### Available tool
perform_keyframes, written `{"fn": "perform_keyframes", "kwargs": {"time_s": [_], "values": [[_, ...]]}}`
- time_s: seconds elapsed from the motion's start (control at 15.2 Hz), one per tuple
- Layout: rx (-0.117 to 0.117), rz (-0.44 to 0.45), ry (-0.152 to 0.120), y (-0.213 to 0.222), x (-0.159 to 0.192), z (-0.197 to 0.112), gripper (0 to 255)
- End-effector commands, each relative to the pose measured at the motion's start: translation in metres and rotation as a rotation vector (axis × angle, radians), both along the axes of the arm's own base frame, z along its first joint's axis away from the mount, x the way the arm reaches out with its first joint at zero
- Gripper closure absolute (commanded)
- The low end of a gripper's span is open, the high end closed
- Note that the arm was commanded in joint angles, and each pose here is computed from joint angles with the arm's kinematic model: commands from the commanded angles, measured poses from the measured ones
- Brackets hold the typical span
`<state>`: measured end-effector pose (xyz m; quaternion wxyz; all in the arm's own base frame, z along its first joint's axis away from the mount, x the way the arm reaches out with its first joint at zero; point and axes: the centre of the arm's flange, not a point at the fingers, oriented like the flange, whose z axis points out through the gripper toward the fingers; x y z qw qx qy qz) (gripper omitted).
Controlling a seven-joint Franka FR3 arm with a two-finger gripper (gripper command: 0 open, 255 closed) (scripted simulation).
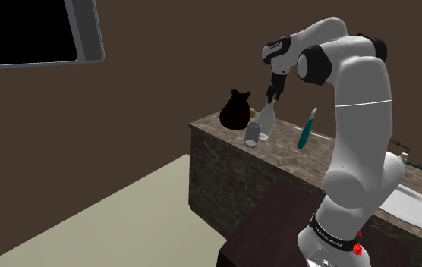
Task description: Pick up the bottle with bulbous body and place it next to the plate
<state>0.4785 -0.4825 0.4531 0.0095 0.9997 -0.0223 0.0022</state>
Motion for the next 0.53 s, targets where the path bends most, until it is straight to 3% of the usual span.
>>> {"fn": "perform_keyframes", "kwargs": {"time_s": [0.0,0.46], "values": [[0.000,0.000,-0.001,-0.002,0.001,-0.011,0],[0.000,0.000,-0.001,-0.002,0.001,-0.024,0]]}}
